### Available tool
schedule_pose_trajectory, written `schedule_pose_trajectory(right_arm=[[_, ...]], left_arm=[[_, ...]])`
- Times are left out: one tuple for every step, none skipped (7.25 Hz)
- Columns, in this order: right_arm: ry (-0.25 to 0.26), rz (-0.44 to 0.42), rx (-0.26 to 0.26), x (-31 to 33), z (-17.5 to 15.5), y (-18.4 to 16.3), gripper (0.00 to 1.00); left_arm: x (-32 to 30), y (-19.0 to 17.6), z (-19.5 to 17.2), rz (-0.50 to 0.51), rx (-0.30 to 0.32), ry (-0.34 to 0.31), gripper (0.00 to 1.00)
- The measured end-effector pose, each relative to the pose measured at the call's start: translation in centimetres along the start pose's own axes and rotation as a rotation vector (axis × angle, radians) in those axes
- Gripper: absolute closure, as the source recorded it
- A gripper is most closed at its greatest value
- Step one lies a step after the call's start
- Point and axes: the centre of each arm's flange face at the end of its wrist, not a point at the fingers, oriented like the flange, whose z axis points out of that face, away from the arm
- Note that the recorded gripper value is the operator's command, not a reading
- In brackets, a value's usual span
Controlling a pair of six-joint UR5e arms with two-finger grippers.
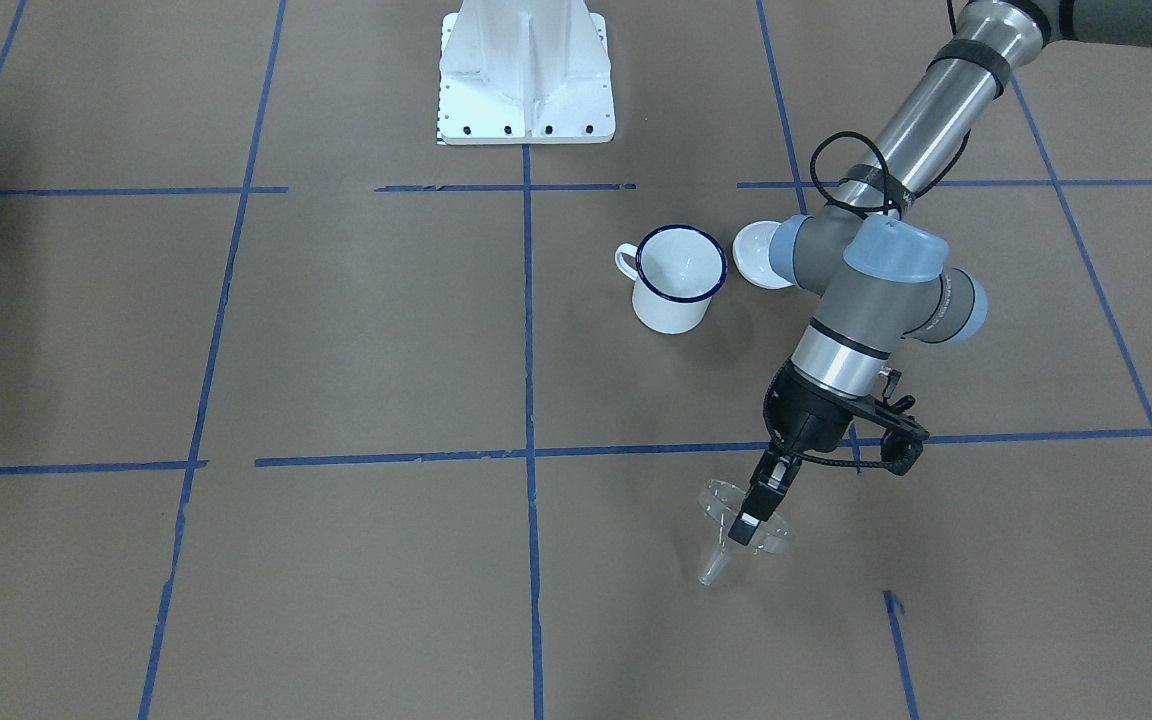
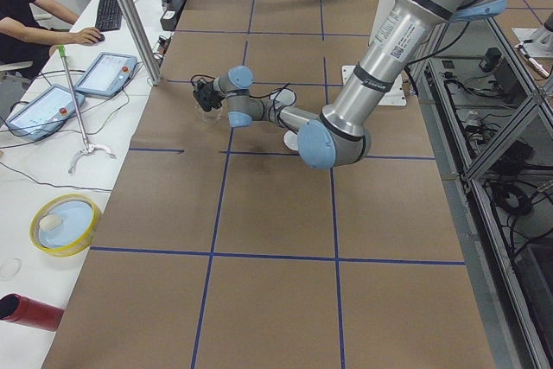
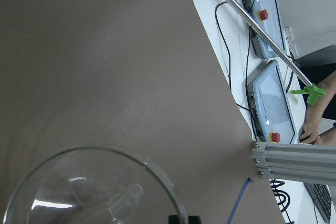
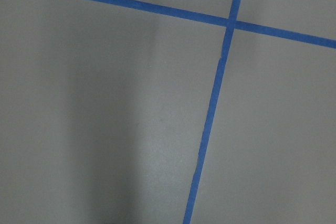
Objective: Remove funnel from cup
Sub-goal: 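Carry the funnel farther from the robot and set it on the table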
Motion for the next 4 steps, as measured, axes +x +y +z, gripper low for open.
schedule_pose_trajectory(right_arm=[[0.0,0.0,0.0,0.0,0.0,0.0,0.0],[0.0,0.0,0.0,0.0,0.0,0.0,0.0],[0.0,0.0,0.0,0.0,0.0,0.0,0.0],[0.0,0.0,0.0,0.0,0.0,0.0,0.0]], left_arm=[[0.2,0.2,-0.1,0.001,-0.006,0.003,0.0],[0.4,0.5,-0.8,0.007,-0.022,-0.009,0.0],[0.3,1.0,-2.4,0.015,-0.05,-0.066,0.0],[-0.1,1.6,-4.9,0.045,-0.079,-0.171,0.0]])
